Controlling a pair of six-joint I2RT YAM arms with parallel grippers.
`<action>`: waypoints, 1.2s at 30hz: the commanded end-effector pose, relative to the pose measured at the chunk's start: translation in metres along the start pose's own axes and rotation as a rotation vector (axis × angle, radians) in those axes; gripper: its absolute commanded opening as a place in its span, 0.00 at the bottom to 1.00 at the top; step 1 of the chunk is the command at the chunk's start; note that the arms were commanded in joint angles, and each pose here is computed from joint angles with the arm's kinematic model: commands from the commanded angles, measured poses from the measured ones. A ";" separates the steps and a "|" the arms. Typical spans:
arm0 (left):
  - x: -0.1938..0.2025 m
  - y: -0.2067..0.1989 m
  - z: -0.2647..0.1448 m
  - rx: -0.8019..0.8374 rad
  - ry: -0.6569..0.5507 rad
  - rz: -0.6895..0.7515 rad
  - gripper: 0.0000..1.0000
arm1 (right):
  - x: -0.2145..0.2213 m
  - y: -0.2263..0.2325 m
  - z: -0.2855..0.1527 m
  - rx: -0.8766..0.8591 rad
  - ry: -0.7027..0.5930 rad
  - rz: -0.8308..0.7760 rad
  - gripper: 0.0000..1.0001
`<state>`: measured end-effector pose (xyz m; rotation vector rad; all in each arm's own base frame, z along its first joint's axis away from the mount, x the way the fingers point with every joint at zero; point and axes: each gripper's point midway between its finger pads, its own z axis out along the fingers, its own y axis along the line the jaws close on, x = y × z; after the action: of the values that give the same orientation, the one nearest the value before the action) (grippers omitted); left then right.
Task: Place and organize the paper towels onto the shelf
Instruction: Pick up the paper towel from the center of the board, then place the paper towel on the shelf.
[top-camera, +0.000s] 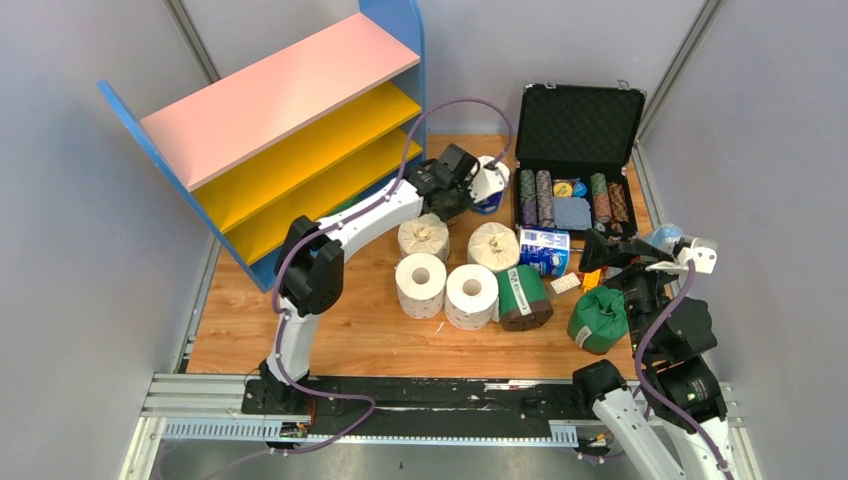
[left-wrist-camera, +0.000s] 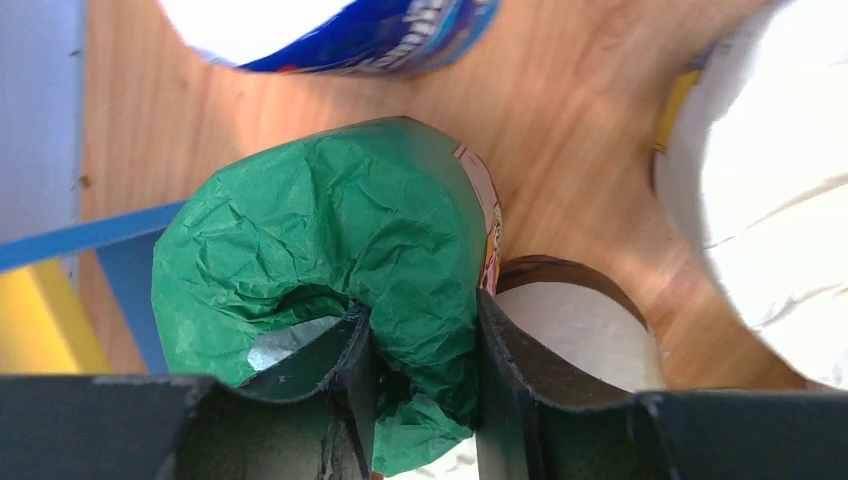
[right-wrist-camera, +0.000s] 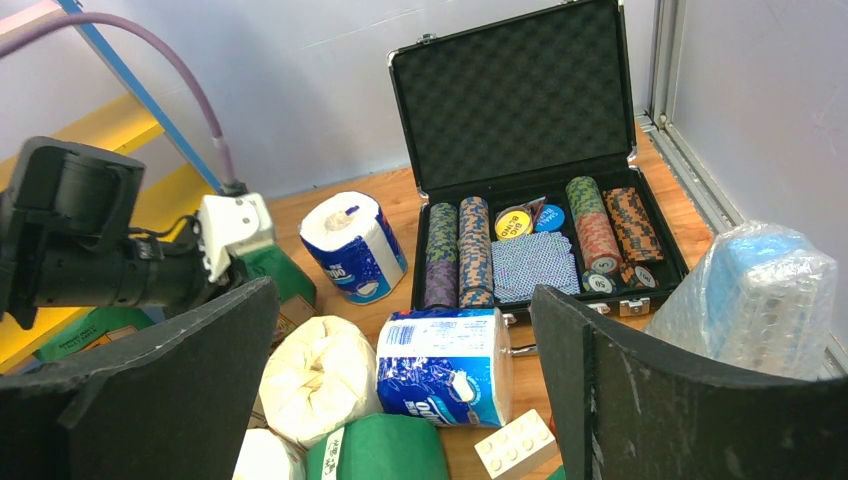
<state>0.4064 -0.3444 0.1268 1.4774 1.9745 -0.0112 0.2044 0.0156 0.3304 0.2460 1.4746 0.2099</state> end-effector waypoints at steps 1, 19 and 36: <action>-0.026 0.066 -0.057 -0.215 -0.150 -0.139 0.34 | -0.010 0.002 -0.001 -0.007 -0.044 0.024 1.00; 0.049 0.063 -0.022 -0.085 -0.012 -0.349 0.34 | -0.008 0.004 0.001 -0.015 -0.034 0.024 1.00; 0.094 0.089 -0.022 -0.213 0.129 -0.409 0.35 | -0.006 0.005 0.003 -0.018 -0.022 0.023 1.00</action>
<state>0.4396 -0.2519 0.1107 1.0545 2.2877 -0.0452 0.2040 0.0162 0.3307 0.2438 1.4735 0.2139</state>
